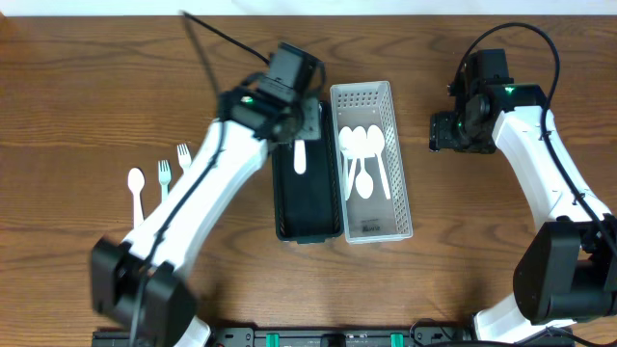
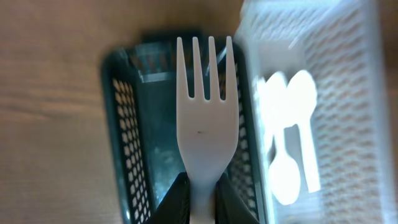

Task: Pack container
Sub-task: 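Lower the fork into the green basket and open left gripper, then return left gripper to the forks and grasp another white fork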

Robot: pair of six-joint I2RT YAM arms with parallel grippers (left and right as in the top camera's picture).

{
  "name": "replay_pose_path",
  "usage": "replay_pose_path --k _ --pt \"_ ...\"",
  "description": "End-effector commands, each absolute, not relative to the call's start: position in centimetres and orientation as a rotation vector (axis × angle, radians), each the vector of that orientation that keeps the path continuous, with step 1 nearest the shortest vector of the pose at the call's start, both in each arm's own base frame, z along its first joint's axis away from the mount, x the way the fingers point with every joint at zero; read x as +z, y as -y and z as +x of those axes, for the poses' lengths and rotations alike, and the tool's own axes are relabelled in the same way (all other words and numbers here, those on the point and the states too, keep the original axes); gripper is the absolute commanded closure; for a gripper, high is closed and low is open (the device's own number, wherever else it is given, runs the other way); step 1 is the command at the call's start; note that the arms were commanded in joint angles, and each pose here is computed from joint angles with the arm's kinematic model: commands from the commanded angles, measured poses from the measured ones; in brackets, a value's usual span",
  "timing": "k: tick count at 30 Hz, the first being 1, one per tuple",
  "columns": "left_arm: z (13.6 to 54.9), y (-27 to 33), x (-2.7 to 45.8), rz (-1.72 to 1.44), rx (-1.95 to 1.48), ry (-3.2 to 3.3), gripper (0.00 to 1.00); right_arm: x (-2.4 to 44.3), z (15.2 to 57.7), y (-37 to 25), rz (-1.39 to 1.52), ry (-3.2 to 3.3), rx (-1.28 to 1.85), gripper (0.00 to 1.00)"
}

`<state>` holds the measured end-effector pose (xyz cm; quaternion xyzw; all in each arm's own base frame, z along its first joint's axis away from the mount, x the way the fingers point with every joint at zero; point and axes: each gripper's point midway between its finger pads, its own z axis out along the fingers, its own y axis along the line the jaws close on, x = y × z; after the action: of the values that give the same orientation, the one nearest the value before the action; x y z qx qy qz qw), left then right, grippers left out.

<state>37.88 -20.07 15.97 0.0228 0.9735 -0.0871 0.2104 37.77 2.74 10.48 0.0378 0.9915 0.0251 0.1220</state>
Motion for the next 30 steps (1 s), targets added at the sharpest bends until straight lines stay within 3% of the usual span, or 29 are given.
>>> replay_pose_path --k 1,7,9,11,12,15,23,27,30 --pt "37.1 19.7 11.0 0.106 -0.145 -2.83 0.94 11.4 38.2 -2.6 0.09 -2.865 0.063 0.3" --pt "36.2 19.6 6.5 0.122 -0.079 -2.954 0.94 11.4 38.2 -2.6 0.091 -2.864 0.063 0.3" --pt "36.2 19.6 6.1 0.123 -0.073 -2.962 0.77 11.4 38.2 -2.6 0.091 -2.864 0.063 0.3" --pt "36.3 19.7 6.2 0.123 -0.075 -2.958 0.68 11.4 38.2 -2.6 0.091 -2.865 0.063 0.3" --pt "36.3 19.7 6.3 0.123 -0.078 -2.955 0.57 11.4 38.2 -2.6 0.091 -2.865 0.063 0.3" --pt "36.7 19.9 7.1 0.171 -0.084 -2.936 0.51 11.4 38.2 -2.6 0.091 -2.864 0.063 0.3" --pt "38.2 17.9 16.6 0.254 -0.051 -2.688 0.37 11.4 38.2 -2.6 0.09 -2.864 0.063 0.3" --pt "38.4 11.9 21.6 0.126 0.093 -2.574 0.29 11.4 38.2 -2.6 0.09 -2.863 0.063 0.29" --pt "38.5 7.0 22.2 -0.025 0.143 -2.588 0.21 11.4 38.2 -2.6 0.09 -2.863 0.063 0.29"
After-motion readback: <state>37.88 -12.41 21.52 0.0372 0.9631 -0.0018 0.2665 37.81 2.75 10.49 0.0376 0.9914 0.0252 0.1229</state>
